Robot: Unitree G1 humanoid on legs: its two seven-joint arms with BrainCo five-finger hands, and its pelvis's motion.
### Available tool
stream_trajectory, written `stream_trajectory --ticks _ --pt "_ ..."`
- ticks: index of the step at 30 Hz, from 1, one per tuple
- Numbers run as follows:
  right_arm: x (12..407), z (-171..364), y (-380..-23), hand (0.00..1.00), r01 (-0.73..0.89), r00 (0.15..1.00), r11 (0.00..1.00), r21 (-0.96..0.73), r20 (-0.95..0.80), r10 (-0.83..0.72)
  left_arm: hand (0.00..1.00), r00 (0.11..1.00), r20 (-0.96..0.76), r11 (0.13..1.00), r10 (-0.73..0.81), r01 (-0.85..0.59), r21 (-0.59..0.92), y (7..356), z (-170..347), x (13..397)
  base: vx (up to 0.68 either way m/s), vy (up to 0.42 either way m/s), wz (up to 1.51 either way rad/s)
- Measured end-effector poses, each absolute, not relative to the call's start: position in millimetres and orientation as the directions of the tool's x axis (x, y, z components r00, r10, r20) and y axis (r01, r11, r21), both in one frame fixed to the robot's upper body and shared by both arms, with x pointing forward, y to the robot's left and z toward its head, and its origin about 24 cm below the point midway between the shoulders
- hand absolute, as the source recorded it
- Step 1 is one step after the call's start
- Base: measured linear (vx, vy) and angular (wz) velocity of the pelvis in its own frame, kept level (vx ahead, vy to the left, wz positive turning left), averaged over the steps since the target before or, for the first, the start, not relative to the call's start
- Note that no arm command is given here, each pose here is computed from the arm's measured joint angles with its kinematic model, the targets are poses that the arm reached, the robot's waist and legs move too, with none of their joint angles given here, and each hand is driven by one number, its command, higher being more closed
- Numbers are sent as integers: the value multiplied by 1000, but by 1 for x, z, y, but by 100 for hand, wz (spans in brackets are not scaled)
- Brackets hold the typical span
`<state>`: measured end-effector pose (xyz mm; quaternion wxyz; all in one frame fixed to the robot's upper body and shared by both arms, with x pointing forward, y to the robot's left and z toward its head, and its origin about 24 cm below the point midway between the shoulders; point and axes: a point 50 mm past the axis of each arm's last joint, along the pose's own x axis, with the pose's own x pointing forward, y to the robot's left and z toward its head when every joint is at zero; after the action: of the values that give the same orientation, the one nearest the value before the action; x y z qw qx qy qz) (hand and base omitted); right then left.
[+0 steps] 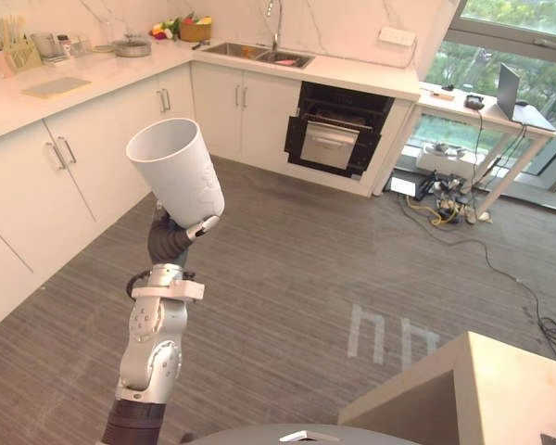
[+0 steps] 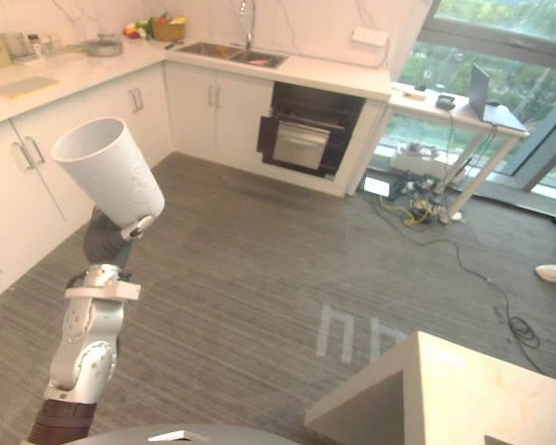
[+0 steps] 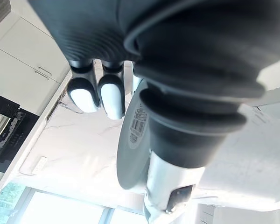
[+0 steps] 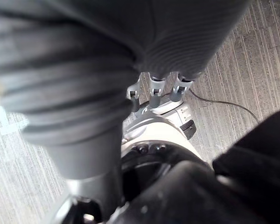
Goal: Walk over to the sink, pick up the cup, carry it to the dishwasher, place the cup inside the dishwasher, then close the dishwasher door
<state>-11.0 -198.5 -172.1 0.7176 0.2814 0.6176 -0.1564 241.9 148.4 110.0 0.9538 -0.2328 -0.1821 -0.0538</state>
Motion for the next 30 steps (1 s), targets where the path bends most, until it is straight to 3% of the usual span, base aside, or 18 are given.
stream_trajectory --ticks 11,24,30 --pt "-20 -171 -189 0 551 163 792 263 -965 207 100 943 331 897 15 133 -420 154 98 231 -20 -32 11" --pt "-17 -165 -217 0 496 220 817 295 -953 210 100 928 320 887 189 -22 -461 189 84 203 21 28 26" --pt "-23 -164 -223 0 483 213 832 272 -958 190 100 923 359 884 138 49 -465 186 88 207 222 144 -11"
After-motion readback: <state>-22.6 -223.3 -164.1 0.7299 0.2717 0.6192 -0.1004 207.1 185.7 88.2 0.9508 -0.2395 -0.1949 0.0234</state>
